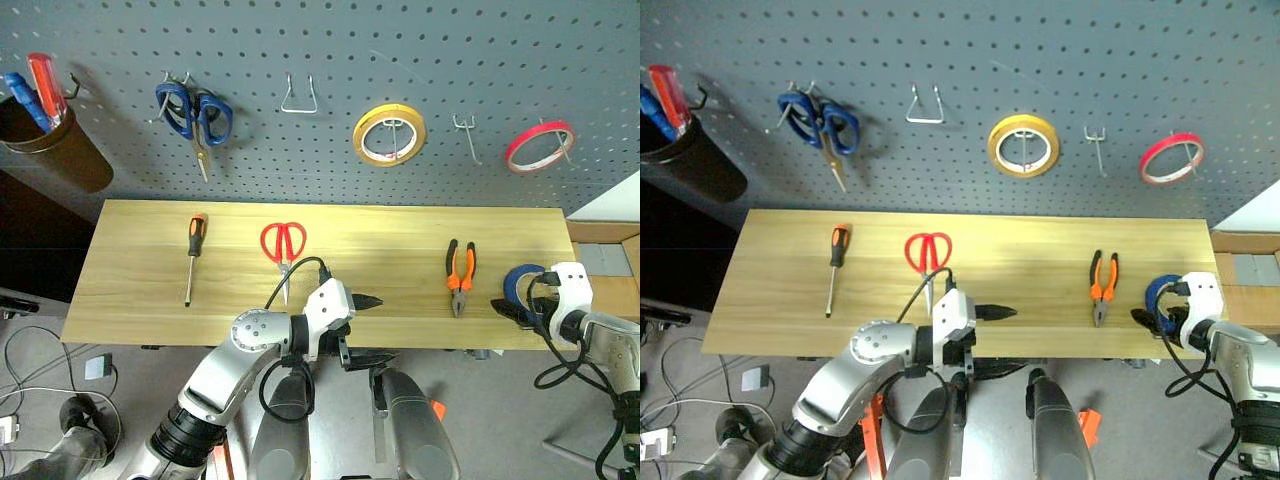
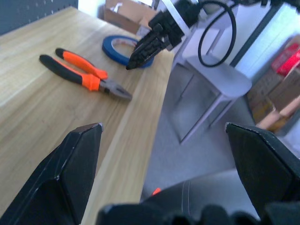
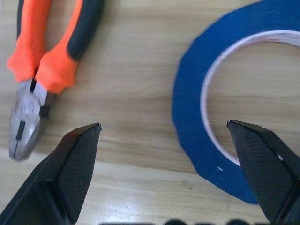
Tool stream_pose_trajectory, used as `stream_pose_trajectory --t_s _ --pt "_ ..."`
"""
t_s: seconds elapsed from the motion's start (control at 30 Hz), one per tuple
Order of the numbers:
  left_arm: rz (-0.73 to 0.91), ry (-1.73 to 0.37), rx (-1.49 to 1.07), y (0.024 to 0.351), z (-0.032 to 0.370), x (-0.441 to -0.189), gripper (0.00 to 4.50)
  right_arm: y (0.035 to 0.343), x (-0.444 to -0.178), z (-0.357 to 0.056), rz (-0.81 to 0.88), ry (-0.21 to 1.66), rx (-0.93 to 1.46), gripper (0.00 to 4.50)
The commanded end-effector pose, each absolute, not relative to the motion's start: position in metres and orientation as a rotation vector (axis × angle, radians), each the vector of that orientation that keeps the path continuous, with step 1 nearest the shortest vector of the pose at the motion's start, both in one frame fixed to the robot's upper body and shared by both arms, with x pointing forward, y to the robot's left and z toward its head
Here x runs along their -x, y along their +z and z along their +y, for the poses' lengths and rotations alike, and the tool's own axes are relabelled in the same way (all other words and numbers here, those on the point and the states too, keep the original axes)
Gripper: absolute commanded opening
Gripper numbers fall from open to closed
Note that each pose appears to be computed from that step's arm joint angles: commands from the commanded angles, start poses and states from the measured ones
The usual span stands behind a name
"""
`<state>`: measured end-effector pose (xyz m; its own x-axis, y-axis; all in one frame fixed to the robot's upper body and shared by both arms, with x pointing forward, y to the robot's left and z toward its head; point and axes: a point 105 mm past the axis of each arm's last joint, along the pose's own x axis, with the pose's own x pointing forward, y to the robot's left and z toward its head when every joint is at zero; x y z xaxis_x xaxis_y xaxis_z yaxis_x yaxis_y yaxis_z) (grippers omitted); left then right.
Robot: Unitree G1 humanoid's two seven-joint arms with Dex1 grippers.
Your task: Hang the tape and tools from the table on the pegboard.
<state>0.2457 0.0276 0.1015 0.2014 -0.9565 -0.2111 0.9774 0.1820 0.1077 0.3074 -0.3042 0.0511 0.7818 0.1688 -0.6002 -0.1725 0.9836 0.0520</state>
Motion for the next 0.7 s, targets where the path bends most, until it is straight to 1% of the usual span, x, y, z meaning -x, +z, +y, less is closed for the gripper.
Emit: stream_pose_trajectory --t_s 0.03,0.27,0.4,0.5,0.6,0.7 --pt "0.051 -1.425 -0.235 0.112 0.019 -0.232 4.50 0.044 -0.304 -0.313 0.676 0.180 0.071 4.48" --pt "0.053 -1.416 -0.209 0.119 0.020 -0.233 4.50 0.033 -0.309 -0.316 0.686 0.202 0.129 4.48" --pt "0.060 -1.415 -0.215 0.119 0.022 -0.233 4.50 0.030 -0.312 -0.315 0.700 0.210 0.103 4.48" --pt "0.061 -1.410 -0.214 0.120 0.023 -0.234 4.50 0.032 -0.318 -0.316 0.676 0.194 0.077 3.94" --pt "0.060 -1.397 -0.206 0.123 0.025 -0.237 4.50 0.031 -0.320 -0.318 0.676 0.191 0.082 3.00" --pt "0.062 -1.387 -0.195 0.125 0.025 -0.240 4.50 0.029 -0.319 -0.319 0.679 0.192 0.088 1.94"
